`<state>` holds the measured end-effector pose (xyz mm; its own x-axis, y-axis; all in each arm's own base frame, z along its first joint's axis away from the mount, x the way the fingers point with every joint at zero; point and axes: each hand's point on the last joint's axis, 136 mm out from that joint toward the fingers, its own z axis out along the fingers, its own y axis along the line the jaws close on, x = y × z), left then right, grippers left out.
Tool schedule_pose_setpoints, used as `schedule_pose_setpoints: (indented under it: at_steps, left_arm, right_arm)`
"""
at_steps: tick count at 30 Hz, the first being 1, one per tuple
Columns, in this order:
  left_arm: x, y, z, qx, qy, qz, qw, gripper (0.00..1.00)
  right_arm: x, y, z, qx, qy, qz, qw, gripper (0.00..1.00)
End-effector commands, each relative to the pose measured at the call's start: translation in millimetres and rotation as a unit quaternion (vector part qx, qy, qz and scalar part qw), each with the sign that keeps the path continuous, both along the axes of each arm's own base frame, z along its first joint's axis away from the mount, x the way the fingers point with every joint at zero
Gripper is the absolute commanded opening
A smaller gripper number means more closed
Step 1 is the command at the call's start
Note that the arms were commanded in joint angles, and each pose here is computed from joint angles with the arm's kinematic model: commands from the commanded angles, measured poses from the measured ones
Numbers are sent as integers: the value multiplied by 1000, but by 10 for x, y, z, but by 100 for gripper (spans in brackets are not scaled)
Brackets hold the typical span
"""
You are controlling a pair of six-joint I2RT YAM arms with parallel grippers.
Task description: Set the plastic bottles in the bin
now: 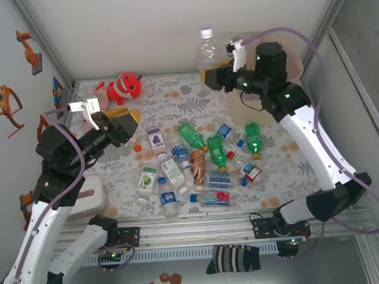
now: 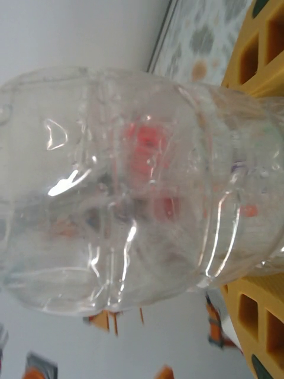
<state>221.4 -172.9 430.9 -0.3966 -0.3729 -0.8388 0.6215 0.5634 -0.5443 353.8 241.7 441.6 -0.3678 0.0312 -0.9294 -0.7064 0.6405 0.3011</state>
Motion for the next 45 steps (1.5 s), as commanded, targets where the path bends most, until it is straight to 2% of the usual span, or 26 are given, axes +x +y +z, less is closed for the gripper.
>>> schedule_pose_setpoints:
  at_steps: [1,4,8,12,20,32,45]
  left_arm:
    - [-6,21,-113,21,8,6,1000,72]
    - [-9,24,-131,22,9,7,1000,72]
    - [-5,33,-162,22,11,10,1000,71]
    - [14,57,-213,26,21,19,999,70]
    - [149,348,-486,81,67,112,988,68]
    - [251,521,-823,131,122,164,970,72]
    - [285,532,-968,145,158,170,962,79]
  right_arm:
    - [185,-507,-52,-63,5,-98,993,50]
    - [372,-850,-63,-110,-3,-154,982,53]
    - [629,-1304,-148,-190,3,-231,954,55]
    - [847,-1653,-265,-225,29,-278,933,56]
    - [1187,-2228,-610,-299,88,-347,884,56]
    - [1451,-2664,-1522,-399,192,-353,824,55]
    - [1668,-2735,-2508,-444,277,-311,793,56]
